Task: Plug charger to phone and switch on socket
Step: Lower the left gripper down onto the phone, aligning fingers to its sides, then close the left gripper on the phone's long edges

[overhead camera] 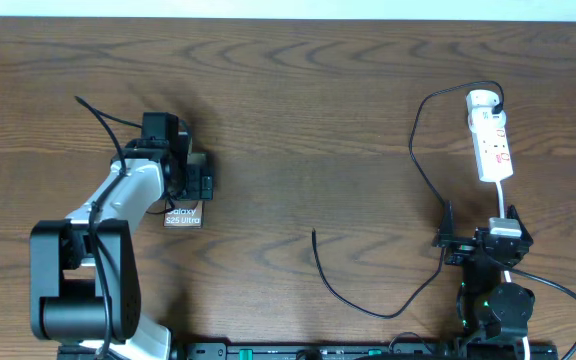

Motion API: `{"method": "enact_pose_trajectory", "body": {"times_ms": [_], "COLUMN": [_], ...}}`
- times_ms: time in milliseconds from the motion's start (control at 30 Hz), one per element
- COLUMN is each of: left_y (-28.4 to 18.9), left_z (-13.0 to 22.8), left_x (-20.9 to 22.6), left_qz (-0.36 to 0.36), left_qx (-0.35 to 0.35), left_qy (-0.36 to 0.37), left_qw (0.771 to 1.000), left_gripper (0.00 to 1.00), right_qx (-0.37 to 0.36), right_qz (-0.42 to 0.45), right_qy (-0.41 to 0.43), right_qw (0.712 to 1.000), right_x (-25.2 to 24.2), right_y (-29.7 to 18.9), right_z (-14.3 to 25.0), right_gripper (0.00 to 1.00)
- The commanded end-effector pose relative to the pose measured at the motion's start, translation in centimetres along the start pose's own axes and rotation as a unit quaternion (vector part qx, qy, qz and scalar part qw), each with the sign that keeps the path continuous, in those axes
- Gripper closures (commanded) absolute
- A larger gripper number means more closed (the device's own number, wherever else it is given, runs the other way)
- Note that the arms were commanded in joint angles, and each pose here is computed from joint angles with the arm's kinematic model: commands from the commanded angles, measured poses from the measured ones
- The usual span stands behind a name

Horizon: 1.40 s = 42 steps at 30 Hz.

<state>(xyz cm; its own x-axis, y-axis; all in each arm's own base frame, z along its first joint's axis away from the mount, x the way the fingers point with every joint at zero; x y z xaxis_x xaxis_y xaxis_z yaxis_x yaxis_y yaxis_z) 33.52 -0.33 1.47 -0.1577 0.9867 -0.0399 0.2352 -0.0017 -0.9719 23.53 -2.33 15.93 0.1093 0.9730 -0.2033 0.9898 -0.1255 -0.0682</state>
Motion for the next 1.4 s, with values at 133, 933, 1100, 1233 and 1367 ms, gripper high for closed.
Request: {"method": "enact_pose_trajectory", "body": {"times_ms": [133,933,1100,1233,1367], "left_y": [1.5,1.5,1.5,1.4,1.4], "left_z": [1.2,1.5,1.5,1.5,1.5], "left_x": [0.0,-1.0,-1.1,-1.8,-1.8], "left_qz": [0.003,0.032,0.033,0.055,0.055], "left_qx": [0.030,0.037,0.038,0.037,0.037], "left_qy": [-0.001,0.032,0.032,0.032,0.035], "left_qw": [1.000,0.998,0.998,0.997,0.997], "left_gripper": [0.02,0.02,0.02,0.02,0.02], "right_qx": [-0.001,-0.001,-0.001,-0.001,-0.001], "right_qz": [0.000,0.000,0.000,0.000,0.000], "right_qy": [-0.005,-0.005,-0.005,-0.005,-0.005], "right_qw": [1.000,1.000,1.000,1.000,1.000], "right_x": [0.1,0.1,0.1,0.1,0.1], "right_y": [0.0,0.0,0.0,0.0,0.0], "right_z": [0.0,0.0,0.0,0.0,0.0], "right_gripper": [0.01,0.01,0.01,0.01,0.01]}}
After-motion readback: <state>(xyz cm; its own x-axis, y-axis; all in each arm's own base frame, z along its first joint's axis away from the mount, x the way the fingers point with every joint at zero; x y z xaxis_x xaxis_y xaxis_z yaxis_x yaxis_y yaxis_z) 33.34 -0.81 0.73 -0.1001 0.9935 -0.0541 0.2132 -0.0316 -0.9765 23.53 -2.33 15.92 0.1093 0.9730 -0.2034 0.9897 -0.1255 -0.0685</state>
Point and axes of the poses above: each gripper's point midway between its finger pads, its own y axis out along the fingers, its own x axis along the line the jaws close on, z = x × y, the point moved 1 cm from there along -y, back along the fingers, and after that the axes turned 8 degrees about -y, right-handed, at the moved point
